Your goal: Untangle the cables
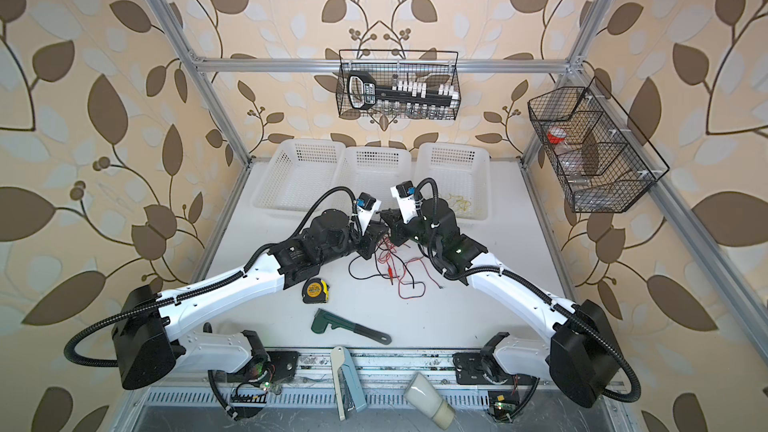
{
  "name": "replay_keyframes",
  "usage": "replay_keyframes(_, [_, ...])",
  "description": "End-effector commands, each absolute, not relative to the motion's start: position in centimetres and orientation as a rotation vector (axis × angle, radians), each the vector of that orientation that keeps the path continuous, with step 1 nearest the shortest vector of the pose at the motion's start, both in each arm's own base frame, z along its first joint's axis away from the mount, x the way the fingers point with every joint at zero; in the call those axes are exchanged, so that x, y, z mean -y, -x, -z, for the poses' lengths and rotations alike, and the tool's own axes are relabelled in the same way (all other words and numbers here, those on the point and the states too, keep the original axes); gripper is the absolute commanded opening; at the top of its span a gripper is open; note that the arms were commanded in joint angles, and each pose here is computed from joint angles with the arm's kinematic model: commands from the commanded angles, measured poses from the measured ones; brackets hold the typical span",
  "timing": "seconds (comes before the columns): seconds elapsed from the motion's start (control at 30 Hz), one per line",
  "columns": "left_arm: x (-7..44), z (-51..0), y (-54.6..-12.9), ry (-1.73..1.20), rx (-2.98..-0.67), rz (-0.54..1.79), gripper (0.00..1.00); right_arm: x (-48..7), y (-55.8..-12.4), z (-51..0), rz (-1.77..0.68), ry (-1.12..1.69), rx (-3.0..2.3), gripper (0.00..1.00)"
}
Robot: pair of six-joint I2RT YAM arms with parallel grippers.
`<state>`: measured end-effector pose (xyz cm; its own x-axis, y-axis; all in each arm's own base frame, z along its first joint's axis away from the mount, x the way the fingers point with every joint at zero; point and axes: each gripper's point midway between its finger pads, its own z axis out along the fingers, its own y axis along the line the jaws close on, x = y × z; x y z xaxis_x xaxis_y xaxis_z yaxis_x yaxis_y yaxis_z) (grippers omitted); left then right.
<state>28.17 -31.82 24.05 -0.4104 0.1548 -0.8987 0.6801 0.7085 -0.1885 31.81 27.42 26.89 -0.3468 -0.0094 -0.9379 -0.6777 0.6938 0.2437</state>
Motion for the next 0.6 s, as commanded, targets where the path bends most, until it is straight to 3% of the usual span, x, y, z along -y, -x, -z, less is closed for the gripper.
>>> replay_keyframes(0.0, [31.8,-24.5,-27.7,-0.643,-1.905,0.699,0.33,-28.0,-30.8,-29.7,-0.818,0.57,-1.715,0.0])
replay_keyframes(0.1, [31.4,-24.5,-28.1,-0.618,-1.893,0.676,0.45,-28.5,-30.0,-30.3,-0.869,0.607,-1.697,0.0])
replay_keyframes(0.2, [31.0,-24.9,-28.6,-0.572,-1.873,0.658,0.49,-29.1,-29.4,-30.4,-0.91,0.643,-1.697,0.0])
replay_keyframes(0.37, [30.3,-26.5,-28.6,-0.529,-1.81,0.661,0.5,-28.6,-29.7,-29.7,-0.88,0.615,-1.731,0.0])
replay_keyframes(0.57, [28.9,-27.6,-28.3,-0.502,-1.768,0.629,0.52,-25.6,-32.5,-28.1,-0.639,0.464,-1.84,0.0])
